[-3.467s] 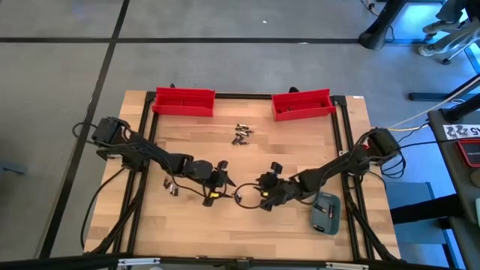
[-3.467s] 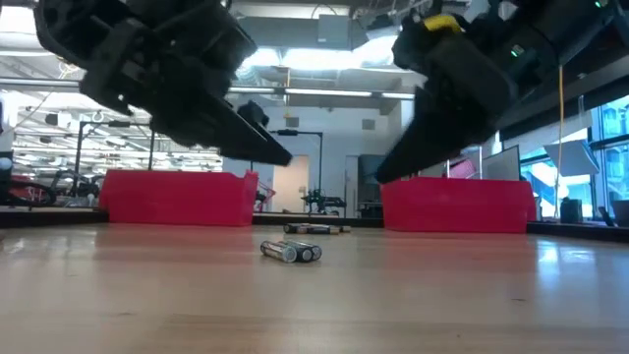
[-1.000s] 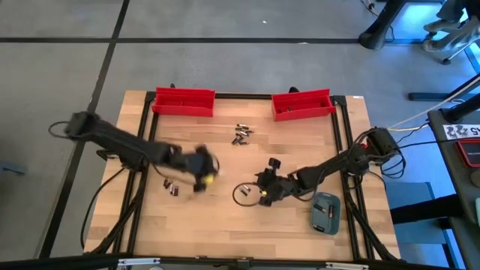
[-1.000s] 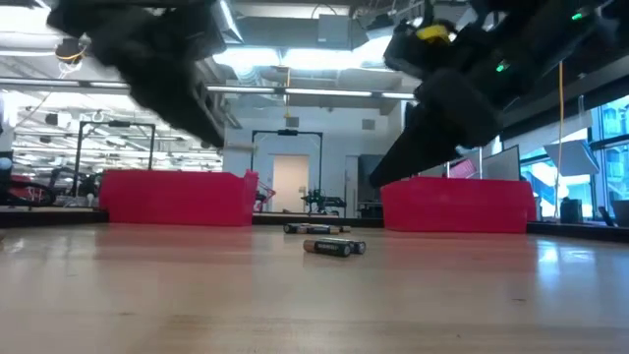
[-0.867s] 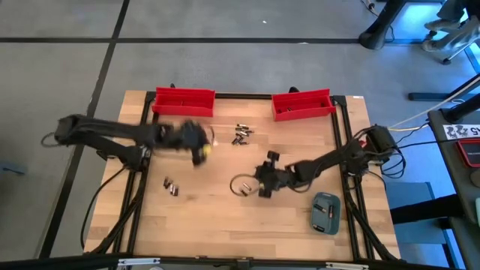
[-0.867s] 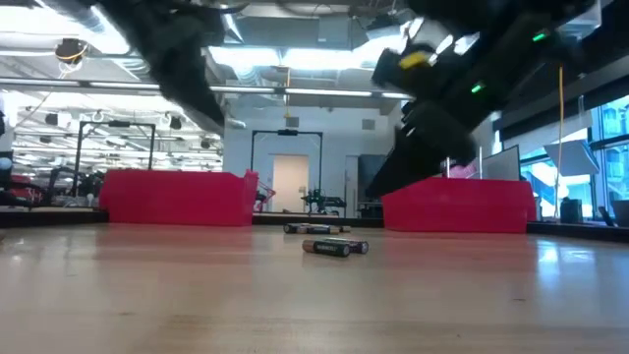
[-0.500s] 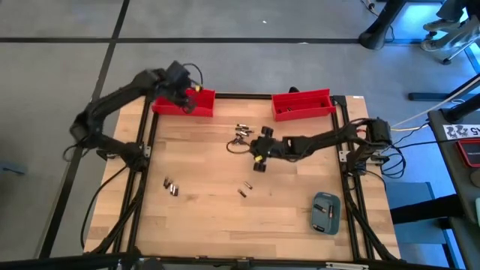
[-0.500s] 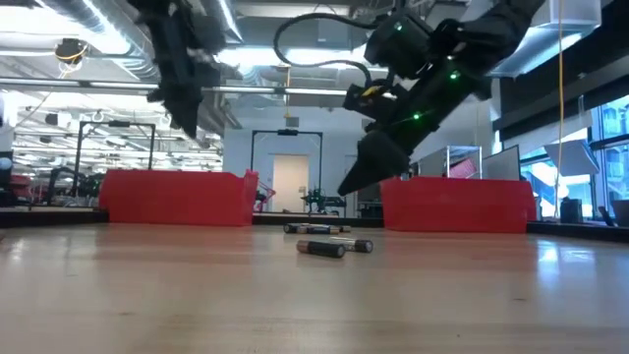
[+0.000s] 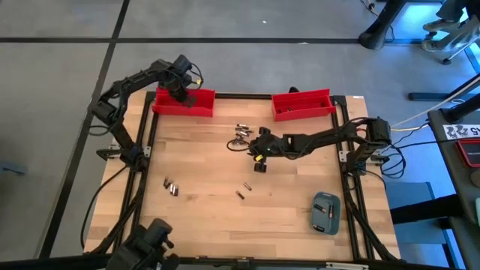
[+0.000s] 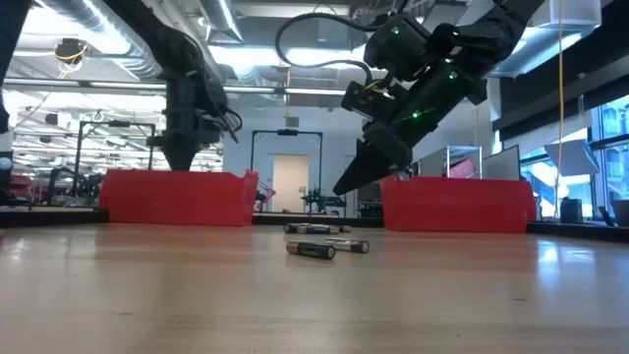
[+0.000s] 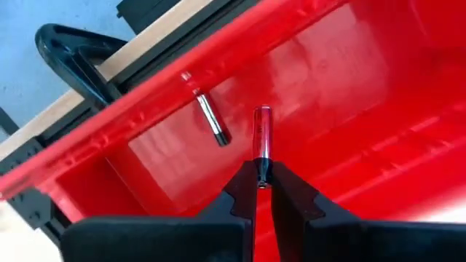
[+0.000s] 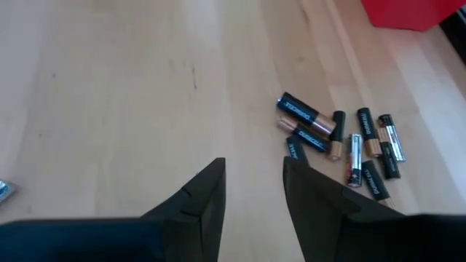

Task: Sort batteries
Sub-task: Put the small silver battery into the left red bin, then put the small black battery into the right red bin

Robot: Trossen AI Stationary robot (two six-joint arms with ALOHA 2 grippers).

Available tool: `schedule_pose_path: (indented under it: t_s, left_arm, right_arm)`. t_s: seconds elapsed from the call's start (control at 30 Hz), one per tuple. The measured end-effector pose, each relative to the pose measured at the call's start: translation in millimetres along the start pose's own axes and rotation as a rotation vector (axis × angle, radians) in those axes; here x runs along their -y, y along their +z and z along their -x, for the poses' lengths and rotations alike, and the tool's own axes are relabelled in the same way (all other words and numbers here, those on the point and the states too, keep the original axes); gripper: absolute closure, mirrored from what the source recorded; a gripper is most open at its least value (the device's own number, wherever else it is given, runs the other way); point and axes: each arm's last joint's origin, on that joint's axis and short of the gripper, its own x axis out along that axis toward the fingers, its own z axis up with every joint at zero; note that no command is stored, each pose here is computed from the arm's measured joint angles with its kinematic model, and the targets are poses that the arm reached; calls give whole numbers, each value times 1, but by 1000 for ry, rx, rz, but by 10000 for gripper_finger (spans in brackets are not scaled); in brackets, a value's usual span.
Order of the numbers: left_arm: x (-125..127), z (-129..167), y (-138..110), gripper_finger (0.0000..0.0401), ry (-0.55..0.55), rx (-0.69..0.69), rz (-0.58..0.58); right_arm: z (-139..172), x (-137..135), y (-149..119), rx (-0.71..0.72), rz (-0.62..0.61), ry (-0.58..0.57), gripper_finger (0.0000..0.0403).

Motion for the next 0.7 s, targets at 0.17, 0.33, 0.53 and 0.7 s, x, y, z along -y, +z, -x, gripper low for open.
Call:
schedule_pose_path:
  t_s: [0.17,0.33,0.53,0.7]
  left_arm:
    - [-1,-5,5,372,2,31,-18]
    - [-2,-4,8,327,5,61,-25]
    - [-3,16,3,272,11,125,-29]
    - [21,68,-25,268,-5,305,-72]
  right_arm:
    - [1,-7,1,3,-7,9,265]
    - [1,-9,1,2,-13,8,265]
    - [11,-5,-1,-55,-44,-37,265]
    - [19,-19,6,2,-51,155,265]
